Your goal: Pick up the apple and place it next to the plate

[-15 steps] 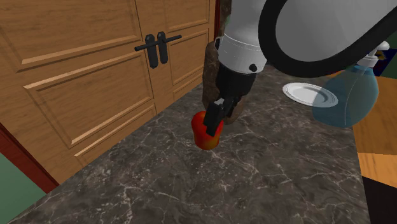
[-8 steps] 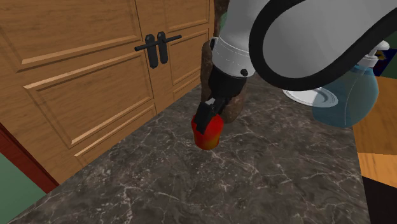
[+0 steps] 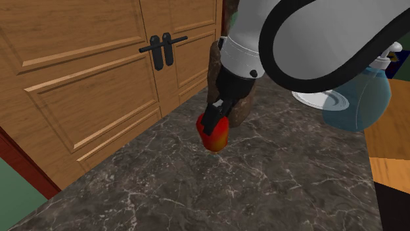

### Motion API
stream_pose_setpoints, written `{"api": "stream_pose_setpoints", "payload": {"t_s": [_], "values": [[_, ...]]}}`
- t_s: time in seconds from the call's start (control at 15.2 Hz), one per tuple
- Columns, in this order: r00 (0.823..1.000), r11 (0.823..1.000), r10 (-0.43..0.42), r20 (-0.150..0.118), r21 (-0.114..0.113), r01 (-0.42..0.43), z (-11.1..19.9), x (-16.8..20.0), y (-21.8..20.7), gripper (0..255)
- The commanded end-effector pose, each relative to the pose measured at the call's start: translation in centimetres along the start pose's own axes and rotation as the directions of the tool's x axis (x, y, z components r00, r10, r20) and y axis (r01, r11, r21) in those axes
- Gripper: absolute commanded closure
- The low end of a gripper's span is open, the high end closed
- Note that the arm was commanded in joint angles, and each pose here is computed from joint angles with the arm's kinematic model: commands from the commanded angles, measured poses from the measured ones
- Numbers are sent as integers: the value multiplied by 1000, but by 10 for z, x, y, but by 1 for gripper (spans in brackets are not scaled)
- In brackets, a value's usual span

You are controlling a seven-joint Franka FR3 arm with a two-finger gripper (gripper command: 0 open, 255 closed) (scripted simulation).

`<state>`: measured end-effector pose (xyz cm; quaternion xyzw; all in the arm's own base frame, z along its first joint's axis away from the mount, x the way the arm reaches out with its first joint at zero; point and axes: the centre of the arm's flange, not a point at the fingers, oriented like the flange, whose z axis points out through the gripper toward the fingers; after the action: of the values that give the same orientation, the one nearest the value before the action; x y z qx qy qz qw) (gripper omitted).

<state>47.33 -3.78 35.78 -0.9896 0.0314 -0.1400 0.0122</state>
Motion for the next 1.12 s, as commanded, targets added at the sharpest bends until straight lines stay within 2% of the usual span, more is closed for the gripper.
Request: {"api": "stream_pose_setpoints", "payload": {"t_s": [0.0, 0.26, 0.33, 1.06], "values": [[994, 1000, 17, 111, 5, -17, 14, -17, 10, 255], [994, 1000, 17, 110, 4, -18, 23, -10, 8, 255], [994, 1000, 17, 110, 2, -17, 16, -14, -3, 255], [994, 1000, 17, 110, 2, -17, -40, 2, -5, 255]]}}
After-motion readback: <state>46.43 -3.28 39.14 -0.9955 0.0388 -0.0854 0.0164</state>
